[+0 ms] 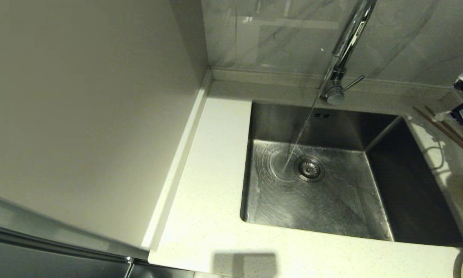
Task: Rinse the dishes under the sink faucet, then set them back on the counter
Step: Pick up the chopsticks
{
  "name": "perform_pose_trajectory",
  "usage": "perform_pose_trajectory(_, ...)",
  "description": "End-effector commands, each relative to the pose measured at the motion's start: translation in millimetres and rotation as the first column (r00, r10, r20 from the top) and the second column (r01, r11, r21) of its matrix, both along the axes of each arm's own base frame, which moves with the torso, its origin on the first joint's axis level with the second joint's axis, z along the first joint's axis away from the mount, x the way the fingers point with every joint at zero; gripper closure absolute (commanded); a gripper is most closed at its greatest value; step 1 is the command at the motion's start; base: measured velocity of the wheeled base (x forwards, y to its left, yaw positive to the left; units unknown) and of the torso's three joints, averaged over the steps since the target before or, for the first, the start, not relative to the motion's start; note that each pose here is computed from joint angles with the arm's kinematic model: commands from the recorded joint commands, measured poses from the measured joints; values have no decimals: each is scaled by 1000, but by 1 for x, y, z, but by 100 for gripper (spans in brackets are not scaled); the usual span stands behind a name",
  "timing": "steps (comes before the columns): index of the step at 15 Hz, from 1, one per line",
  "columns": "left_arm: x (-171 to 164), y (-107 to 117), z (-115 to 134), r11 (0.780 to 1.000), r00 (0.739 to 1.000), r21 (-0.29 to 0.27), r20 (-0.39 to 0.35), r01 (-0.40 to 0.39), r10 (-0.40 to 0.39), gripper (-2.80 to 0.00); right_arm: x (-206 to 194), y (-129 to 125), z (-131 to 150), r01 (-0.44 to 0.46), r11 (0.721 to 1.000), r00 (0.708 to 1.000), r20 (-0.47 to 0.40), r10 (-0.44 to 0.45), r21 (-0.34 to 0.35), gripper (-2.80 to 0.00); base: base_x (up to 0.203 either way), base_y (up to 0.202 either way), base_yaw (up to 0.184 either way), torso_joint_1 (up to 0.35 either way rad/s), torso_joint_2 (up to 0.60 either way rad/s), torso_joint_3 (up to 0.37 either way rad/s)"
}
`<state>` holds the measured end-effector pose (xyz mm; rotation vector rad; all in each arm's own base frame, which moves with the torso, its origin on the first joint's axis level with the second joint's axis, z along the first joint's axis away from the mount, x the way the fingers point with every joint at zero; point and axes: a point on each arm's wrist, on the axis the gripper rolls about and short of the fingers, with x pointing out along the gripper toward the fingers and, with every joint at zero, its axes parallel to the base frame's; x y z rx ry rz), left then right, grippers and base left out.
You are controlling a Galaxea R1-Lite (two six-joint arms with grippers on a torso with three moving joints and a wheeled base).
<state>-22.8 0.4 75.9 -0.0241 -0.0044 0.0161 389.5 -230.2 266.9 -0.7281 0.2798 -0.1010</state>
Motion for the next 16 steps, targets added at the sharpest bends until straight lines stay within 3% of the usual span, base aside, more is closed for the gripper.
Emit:
perform_pose_trajectory(1, 0, 0, 0, 1000, 1000, -1, 2, -1, 1, 0, -2, 0, 3, 2, 1000, 1000, 5, -2, -2, 0, 0, 0, 0, 0, 0, 0)
perform_pose_trajectory(6, 0, 0, 0, 1000, 1000, -1, 2, -1, 1, 0, 0, -2, -3, 137, 980, 990, 3, -138, 145, 0, 0, 0, 0, 0, 0, 0)
perform_pose_trajectory(11, 0, 0, 0, 1000, 1000, -1, 2, -1, 1, 0, 13, -13, -28, 189, 970, 982, -26, -187, 156, 0, 0, 0, 0, 0, 0, 0)
perform_pose_trajectory(16, 0, 0, 0, 1000, 1000, -1, 2, -1, 1, 0, 26, -27, -49, 209, 969, 977, 18, -213, 134, 0, 0, 0, 0, 0, 0, 0)
